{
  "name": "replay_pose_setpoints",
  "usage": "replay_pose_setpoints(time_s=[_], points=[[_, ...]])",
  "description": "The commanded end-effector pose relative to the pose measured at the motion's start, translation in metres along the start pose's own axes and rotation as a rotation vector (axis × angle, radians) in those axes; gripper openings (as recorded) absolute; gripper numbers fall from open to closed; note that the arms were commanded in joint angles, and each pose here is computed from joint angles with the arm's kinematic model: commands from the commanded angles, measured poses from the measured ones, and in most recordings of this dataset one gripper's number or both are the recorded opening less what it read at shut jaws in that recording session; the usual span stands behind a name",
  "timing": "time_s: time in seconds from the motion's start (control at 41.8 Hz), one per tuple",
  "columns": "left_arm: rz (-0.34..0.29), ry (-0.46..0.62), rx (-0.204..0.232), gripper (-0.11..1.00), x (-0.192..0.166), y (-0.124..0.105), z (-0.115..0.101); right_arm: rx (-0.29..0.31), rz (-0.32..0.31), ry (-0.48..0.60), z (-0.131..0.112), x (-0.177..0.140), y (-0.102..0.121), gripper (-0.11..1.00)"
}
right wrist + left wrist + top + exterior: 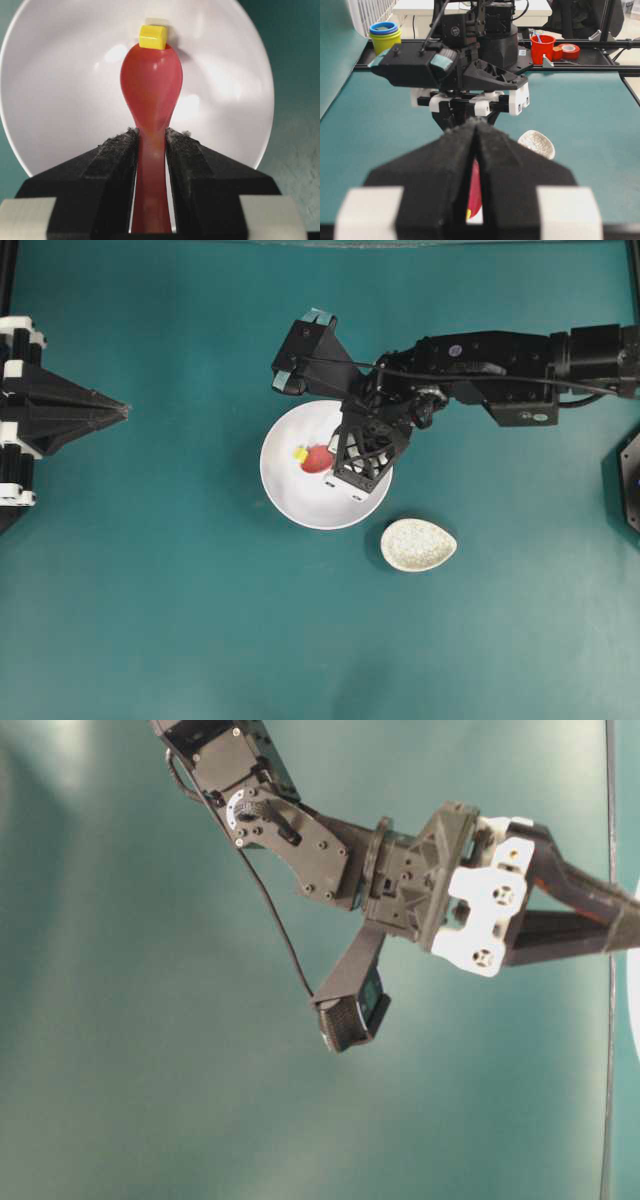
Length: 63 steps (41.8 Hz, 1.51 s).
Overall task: Scoop the yellow hexagonal prism block from the bowl with a spoon using the right arm.
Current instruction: 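Push the spoon under the yellow block to scoop it, then lift the spoon carrying the yellow block up out of the bowl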
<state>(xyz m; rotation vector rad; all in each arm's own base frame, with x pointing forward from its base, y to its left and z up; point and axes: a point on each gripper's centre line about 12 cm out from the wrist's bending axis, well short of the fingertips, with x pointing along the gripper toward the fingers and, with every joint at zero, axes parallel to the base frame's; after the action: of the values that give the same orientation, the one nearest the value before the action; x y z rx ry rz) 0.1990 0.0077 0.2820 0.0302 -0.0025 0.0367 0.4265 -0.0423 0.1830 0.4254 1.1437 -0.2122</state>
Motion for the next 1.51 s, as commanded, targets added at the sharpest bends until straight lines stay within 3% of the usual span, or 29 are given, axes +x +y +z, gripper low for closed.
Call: replay_pose_setpoints(time_s=[0.0,0.574,1.172,1.483], points=[[0.001,-0.009,0.003,0.0,0.002,0.0,0.004,-0.008,0.012,-0.054,0.009,-0.012,0.004,0.25],[0.001,-0.001,0.003,0.0,0.002,0.0,0.003,-0.02,0.018,-0.139,0.001,-0.014,0.002,0.25],[0.001,0.0,0.003,0.0,0.002,0.0,0.003,-0.042,0.081,-0.369,-0.012,-0.023,0.007,0.25],[0.001,0.0,0.003,0.0,0.002,0.0,0.003,-0.043,0.082,-0.377,-0.016,-0.02,0.005,0.25]])
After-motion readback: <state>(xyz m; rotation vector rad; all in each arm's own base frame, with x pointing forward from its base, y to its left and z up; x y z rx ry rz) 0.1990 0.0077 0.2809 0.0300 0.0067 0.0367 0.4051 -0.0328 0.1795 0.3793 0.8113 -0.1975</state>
